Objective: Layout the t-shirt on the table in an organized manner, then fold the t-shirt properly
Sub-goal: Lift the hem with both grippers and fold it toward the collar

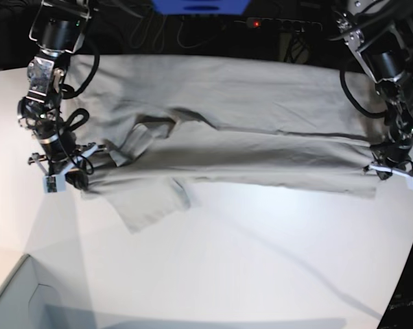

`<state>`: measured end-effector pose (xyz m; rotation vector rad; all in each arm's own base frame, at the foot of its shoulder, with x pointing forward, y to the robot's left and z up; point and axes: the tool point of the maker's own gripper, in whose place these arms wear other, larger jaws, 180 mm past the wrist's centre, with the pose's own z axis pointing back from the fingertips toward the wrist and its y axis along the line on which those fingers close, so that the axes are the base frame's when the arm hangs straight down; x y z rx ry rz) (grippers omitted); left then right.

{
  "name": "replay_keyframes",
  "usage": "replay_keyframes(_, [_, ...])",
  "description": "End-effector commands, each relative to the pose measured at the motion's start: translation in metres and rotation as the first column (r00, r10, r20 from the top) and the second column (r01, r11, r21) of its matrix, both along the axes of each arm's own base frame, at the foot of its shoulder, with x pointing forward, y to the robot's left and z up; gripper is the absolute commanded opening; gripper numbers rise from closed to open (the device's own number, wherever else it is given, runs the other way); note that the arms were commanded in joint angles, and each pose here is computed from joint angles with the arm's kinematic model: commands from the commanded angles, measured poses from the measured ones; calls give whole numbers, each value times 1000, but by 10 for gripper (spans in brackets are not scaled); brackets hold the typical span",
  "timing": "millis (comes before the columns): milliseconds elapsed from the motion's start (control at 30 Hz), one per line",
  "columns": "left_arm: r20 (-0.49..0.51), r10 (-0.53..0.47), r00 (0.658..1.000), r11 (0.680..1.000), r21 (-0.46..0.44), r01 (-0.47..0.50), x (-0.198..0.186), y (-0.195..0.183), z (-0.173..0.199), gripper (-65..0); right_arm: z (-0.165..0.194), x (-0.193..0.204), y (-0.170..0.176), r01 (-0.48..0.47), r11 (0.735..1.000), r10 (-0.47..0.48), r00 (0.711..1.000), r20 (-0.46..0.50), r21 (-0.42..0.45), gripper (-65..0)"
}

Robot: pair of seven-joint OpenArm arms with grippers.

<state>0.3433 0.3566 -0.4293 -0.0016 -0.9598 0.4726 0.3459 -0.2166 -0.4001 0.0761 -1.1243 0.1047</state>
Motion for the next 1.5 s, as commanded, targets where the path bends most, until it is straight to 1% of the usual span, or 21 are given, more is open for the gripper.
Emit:
replay_keyframes(0, [44,12,999,1000,28,-14,5,12,16,-650,18,1,-7,5,1000,-5,998,70,1,-650])
replay_keyframes(133, [32,13,999,1000,24,-13,2,12,13,-650,15,-16,-5,-1,1000,1,998,57,-6,-650])
replay_keyframes(267, [2,14,1000,1000,20,-14,-10,11,1,-650,-4,-30,-4,2,1000,-2,1000,5,7,-650])
replay_keyframes(433, [-12,10,1000,1000,16,-10,-12,10,-2,-649,-32,-43,-3,7,999,-5,997,-74,31,-650])
replay_keyframes(500, [-25,11,1000,1000,15,-10,-19,10,-7,-634,-37,-45,-5,9,999,-6,996,-90,33,-650])
replay_keyframes(533, [-44,6,999,1000,15,-5,-24,9,-10,-612,-37,-46,-8,9,1000,-6,996,-95,26,-638])
replay_keyframes(567, [-66,0,998,1000,11,0,-29,8,-13,-570,-38,-46,-9,9,1000,-6,995,-99,24,-603])
replay_keyframes(633, [-93,-6,996,1000,7,7,-32,8,-13,-462,-37,-46,-9,8,1000,-6,995,-96,23,-518])
replay_keyframes(700, [-92,-10,996,1000,15,11,-31,9,-8,-365,-31,-44,-10,9,1000,-8,997,-76,17,-436])
replay_keyframes(733, [-80,-10,997,1000,25,12,-28,11,-2,-330,-27,-42,-12,10,1000,-9,998,-65,10,-402])
replay_keyframes(767, [-67,-12,998,999,38,15,-26,12,4,-315,-21,-40,-12,8,1000,-8,999,-48,3,-372])
replay_keyframes(833, [-35,-16,999,998,67,18,-20,15,19,-313,-7,-34,-11,2,1000,-3,1000,-16,-12,-323])
replay_keyframes(900, [-7,-18,1000,996,86,18,-14,17,31,-313,5,-28,-12,1,1000,0,1000,18,-24,-290])
replay_keyframes(967, [11,-21,1000,995,98,20,-9,17,39,-311,12,-25,-10,-4,1000,5,999,37,-31,-275])
replay_keyframes(1033, [40,-25,999,995,103,20,3,17,49,-310,23,-15,-9,-8,999,10,998,67,-37,-272])
replay_keyframes(1067, [51,-21,998,995,100,16,9,18,53,-310,22,-12,-9,-6,999,8,998,64,-32,-272])
replay_keyframes(1167, [23,-5,1000,1000,28,4,22,16,34,-309,16,3,-4,-5,1000,6,1000,11,-16,-272])
replay_keyframes(1233, [20,11,1000,1000,-5,-11,32,22,28,-309,10,9,-4,-4,1000,3,999,-32,-9,-272])
replay_keyframes(1300, [12,0,1000,999,-32,0,41,15,17,-309,7,14,-4,-3,1000,3,999,-51,-5,-272])
replay_keyframes(1367, [5,-7,1000,1000,-27,7,47,16,11,-309,5,16,-3,-2,1000,2,998,-63,2,-273])
replay_keyframes(1467, [6,-38,999,999,-15,38,54,6,-1,-309,5,20,4,-28,1000,28,998,-64,1,-273])
